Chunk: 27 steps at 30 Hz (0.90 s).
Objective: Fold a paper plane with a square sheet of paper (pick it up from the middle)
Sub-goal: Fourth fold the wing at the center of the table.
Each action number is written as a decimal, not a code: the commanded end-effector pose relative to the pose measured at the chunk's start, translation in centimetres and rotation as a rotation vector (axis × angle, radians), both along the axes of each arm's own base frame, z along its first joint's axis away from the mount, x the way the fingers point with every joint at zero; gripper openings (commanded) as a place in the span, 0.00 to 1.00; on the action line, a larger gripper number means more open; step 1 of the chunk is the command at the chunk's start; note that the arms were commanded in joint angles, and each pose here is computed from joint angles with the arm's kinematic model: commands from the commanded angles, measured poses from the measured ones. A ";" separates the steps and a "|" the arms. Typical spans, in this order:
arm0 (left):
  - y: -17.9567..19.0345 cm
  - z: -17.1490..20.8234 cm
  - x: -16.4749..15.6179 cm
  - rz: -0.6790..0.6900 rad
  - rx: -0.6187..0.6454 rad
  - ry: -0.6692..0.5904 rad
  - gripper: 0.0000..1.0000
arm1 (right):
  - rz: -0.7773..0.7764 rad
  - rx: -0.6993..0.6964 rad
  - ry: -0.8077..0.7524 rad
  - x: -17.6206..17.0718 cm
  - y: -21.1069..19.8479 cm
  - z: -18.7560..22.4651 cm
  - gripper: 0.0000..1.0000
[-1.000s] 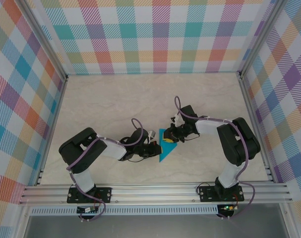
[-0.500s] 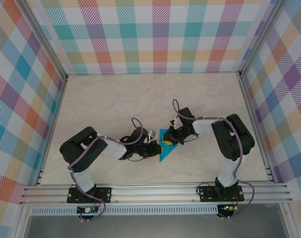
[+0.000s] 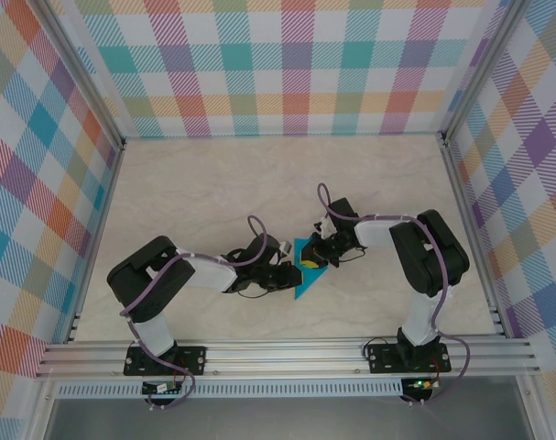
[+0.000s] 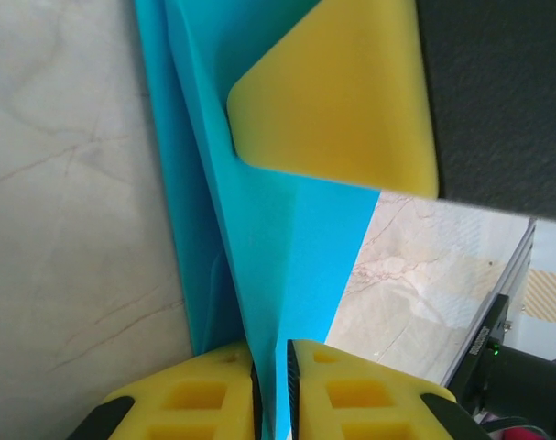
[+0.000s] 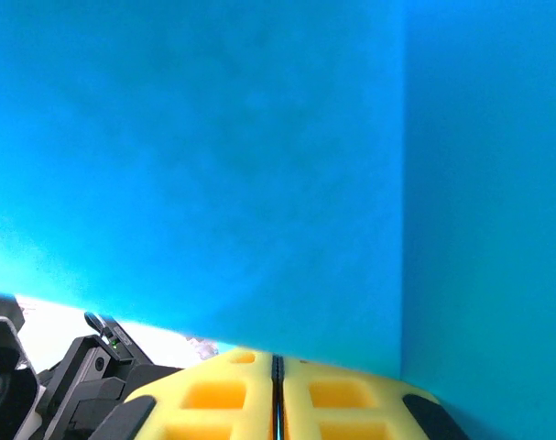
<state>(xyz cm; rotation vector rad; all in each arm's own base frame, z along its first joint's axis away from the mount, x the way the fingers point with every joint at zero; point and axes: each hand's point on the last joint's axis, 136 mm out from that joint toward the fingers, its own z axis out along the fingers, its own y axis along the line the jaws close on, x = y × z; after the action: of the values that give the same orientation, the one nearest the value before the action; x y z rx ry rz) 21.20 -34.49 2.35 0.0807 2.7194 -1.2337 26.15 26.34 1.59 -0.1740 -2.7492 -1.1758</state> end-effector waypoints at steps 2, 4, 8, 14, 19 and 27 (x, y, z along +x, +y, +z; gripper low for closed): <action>1.6 -1.4 -1.9 -0.013 0.101 0.034 0.17 | -0.012 -0.156 0.056 -1.3 -2.1 -3.9 0.10; 1.7 -1.2 -2.0 -0.012 0.100 0.029 0.16 | -0.011 -0.158 0.058 -1.3 -2.2 -4.0 0.09; 1.1 -0.5 -2.2 -0.034 0.069 0.011 0.09 | -0.009 -0.165 0.064 -1.5 -2.3 -4.2 0.09; 2.1 -1.9 -2.7 -0.017 0.151 0.061 0.00 | -0.008 -0.176 0.073 -1.7 -2.5 -4.5 0.09; 4.1 -3.0 -3.3 0.018 0.239 0.092 0.00 | -0.009 -0.198 0.078 -1.9 -2.9 -4.9 0.09; 3.3 -2.4 -4.1 -0.031 0.213 0.086 0.11 | -0.003 -0.208 0.084 -2.2 -3.1 -5.1 0.09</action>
<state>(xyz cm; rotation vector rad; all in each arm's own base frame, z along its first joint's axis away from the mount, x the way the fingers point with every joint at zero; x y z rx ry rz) 19.93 -32.98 1.84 0.0763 2.7833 -1.0789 26.10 26.44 1.47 -0.1649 -2.7459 -1.1674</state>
